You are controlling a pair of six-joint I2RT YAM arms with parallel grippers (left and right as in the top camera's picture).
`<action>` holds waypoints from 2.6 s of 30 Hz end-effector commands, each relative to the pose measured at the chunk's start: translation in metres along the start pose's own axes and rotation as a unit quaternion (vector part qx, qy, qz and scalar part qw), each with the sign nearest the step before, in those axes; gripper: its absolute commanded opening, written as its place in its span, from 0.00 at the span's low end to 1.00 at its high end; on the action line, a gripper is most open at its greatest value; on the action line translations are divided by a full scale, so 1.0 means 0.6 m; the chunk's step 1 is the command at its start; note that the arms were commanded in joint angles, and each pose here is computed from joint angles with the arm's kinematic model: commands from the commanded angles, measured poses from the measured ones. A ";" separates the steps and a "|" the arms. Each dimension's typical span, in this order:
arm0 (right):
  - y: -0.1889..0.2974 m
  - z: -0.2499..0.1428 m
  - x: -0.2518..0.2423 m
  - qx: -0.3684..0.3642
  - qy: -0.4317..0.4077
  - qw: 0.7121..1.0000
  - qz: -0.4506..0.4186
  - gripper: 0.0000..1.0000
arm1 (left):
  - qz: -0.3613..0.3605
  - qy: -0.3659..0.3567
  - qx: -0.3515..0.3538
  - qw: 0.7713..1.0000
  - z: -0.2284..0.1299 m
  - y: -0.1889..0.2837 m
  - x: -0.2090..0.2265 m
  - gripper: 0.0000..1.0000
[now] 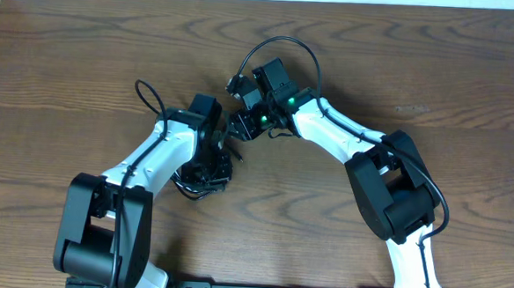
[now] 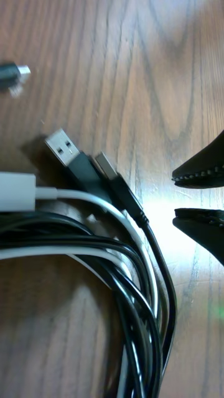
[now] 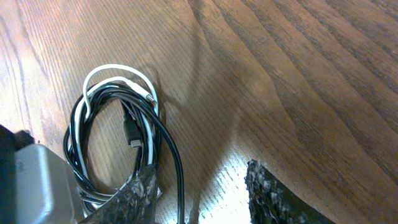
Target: Untangle cables
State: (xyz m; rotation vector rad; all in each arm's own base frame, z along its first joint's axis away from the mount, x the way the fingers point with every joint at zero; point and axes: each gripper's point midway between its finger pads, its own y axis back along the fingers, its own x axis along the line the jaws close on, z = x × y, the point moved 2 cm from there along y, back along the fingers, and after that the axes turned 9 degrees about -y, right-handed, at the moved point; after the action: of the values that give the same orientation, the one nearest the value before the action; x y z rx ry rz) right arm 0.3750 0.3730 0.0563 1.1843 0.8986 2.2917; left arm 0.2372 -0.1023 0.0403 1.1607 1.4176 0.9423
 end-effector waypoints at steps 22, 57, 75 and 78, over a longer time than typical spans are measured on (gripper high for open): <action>-0.008 -0.005 0.001 0.005 -0.004 1.000 0.004 0.01 | 0.033 0.104 -0.150 0.983 0.113 0.083 0.105 0.17; -0.083 -0.101 0.054 0.088 0.015 0.995 -0.037 0.04 | 0.059 0.139 -0.177 0.972 0.160 0.013 0.147 0.11; -0.070 -0.143 0.028 0.149 -0.082 0.985 -0.022 0.05 | 0.045 0.201 -0.177 0.962 0.156 0.019 0.181 0.11; -0.070 -0.145 0.028 0.151 -0.083 0.985 -0.023 0.05 | 0.036 0.199 -0.176 0.963 0.157 0.018 0.176 0.11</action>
State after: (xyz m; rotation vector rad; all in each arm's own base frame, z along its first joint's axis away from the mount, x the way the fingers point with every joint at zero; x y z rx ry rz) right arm 0.3015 0.3901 0.0187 1.4042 1.1812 2.1067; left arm 0.3364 0.0009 0.0187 0.7846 1.4047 1.4854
